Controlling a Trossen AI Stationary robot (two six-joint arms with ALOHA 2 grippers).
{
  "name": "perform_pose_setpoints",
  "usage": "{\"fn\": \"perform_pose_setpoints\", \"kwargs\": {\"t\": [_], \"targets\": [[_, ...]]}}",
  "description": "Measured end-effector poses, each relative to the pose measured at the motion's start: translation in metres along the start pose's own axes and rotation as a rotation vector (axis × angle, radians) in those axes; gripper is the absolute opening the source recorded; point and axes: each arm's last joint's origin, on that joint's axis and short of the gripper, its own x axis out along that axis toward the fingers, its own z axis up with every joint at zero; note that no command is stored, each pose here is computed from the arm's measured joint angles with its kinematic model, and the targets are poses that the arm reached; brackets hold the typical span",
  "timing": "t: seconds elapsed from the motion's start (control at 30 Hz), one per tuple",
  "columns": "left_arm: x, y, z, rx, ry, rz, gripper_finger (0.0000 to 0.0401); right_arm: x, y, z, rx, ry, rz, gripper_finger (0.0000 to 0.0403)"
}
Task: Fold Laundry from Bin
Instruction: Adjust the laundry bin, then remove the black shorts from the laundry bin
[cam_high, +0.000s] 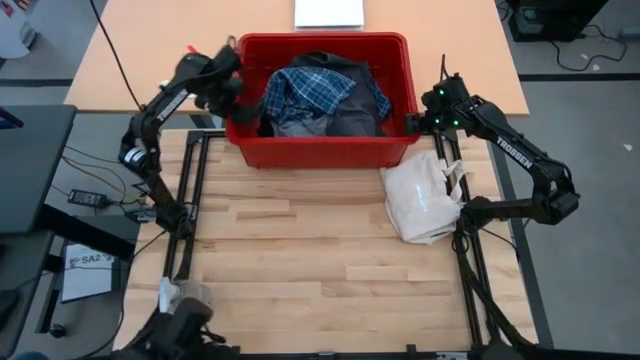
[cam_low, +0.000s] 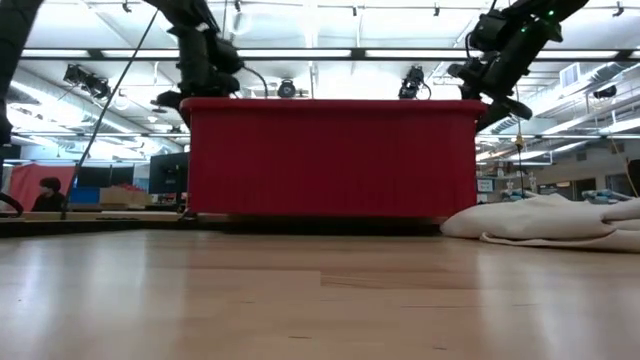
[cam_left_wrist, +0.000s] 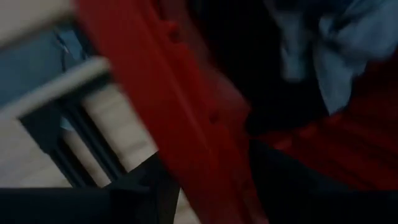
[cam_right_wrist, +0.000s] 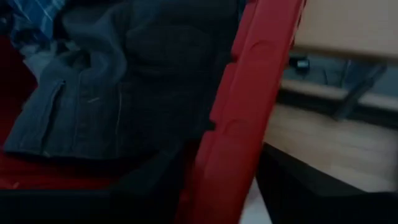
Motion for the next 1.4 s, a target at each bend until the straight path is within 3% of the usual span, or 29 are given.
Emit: {"fn": "perform_pose_setpoints", "kwargs": {"t": [0.23, 0.47, 0.73, 0.9, 1.07, 1.4], "targets": [[-0.025, 0.016, -0.007, -0.049, -0.122, 0.024, 0.0188, -0.002, -0.001, 0.008, 0.021, -0.111, -0.057, 0.0272], [-0.027, 0.02, -0.006, -0.03, -0.151, -0.012, 0.0219, -0.011, 0.003, 0.014, -0.038, -0.223, -0.048, 0.0283], [-0.067, 0.008, 0.006, 0.037, -0.56, -0.196, 0.0206, -0.049, 0.033, 0.022, -0.216, -0.529, 0.104, 0.0277], [-0.078, -0.027, 0.015, 0.262, -0.724, -0.397, 0.0193, -0.025, 0.047, 0.022, -0.244, -0.413, 0.267, 0.0277], [-0.068, -0.075, 0.027, 0.455, -0.8, -0.464, 0.0188, 0.016, 0.06, 0.019, -0.263, -0.276, 0.273, 0.0277], [-0.037, -0.103, 0.04, 0.509, -0.738, -0.493, 0.0188, 0.039, 0.093, 0.039, -0.402, -0.21, 0.285, 0.0277]]}}
